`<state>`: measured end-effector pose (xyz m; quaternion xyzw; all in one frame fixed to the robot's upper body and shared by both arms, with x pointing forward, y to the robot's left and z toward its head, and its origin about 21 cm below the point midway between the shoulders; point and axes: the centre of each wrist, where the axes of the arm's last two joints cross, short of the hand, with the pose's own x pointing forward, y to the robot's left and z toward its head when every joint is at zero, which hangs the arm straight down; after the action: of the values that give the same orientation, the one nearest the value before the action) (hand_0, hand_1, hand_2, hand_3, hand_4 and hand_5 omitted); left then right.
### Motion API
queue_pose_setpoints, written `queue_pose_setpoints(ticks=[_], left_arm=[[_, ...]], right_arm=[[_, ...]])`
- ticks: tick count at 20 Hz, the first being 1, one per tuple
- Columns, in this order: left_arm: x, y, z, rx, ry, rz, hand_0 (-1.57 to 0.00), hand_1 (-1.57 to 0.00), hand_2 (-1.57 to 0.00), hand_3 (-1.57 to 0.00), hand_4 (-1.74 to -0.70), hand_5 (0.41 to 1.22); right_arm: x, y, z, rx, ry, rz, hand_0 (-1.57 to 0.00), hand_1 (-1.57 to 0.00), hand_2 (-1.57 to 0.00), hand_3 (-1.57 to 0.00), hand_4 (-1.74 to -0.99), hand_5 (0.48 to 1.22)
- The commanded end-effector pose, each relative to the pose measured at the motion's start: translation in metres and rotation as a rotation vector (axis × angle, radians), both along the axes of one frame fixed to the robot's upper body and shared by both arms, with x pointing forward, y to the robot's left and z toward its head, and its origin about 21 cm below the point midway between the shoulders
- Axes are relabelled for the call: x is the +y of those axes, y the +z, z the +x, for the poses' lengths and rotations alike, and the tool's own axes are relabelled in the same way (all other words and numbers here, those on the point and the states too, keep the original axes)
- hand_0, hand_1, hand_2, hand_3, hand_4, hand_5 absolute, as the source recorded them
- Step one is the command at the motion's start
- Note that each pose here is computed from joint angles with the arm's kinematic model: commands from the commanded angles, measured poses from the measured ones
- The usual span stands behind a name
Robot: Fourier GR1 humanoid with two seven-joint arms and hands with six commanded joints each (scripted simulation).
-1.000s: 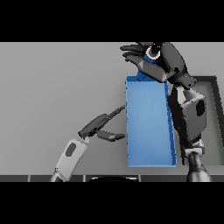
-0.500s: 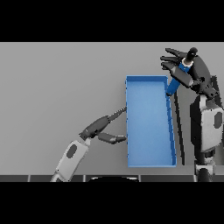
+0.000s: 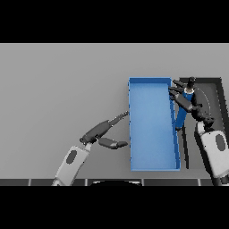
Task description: Pick up the blue pipe and place it into the blue bin.
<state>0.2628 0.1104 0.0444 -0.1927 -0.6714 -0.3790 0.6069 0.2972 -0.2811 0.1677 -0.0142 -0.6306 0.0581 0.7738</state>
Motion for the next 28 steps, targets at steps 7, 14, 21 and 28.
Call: queue_pose_setpoints(ticks=[7,14,21,28], left_arm=[[-0.001,0.003,0.0,-0.011,0.009,0.014,0.0,0.0,0.0,0.0,-0.88,0.421],[0.001,0.002,0.0,-0.001,0.012,0.018,0.0,0.0,0.0,0.0,-0.88,0.429],[0.0,0.003,-0.003,-0.001,0.009,0.014,0.0,0.0,0.0,0.0,-0.89,0.427],[-0.003,0.0,-0.002,-0.008,0.012,0.012,0.0,0.0,0.0,0.0,-0.89,0.431]], right_arm=[[0.01,-0.03,-0.008,0.163,-0.101,-0.117,-1.46,-1.34,-1.34,-0.79,-1.678,1.221],[0.015,-0.037,-0.001,0.272,0.036,-0.323,-0.31,-0.28,-0.28,-0.16,-1.175,1.084],[0.006,-0.056,-0.002,0.461,0.094,-0.449,-0.06,-0.06,-0.06,-0.03,-1.056,0.817],[0.013,-0.055,0.0,0.491,0.107,-0.504,-0.01,-0.01,-0.01,-0.01,-1.022,0.672]])
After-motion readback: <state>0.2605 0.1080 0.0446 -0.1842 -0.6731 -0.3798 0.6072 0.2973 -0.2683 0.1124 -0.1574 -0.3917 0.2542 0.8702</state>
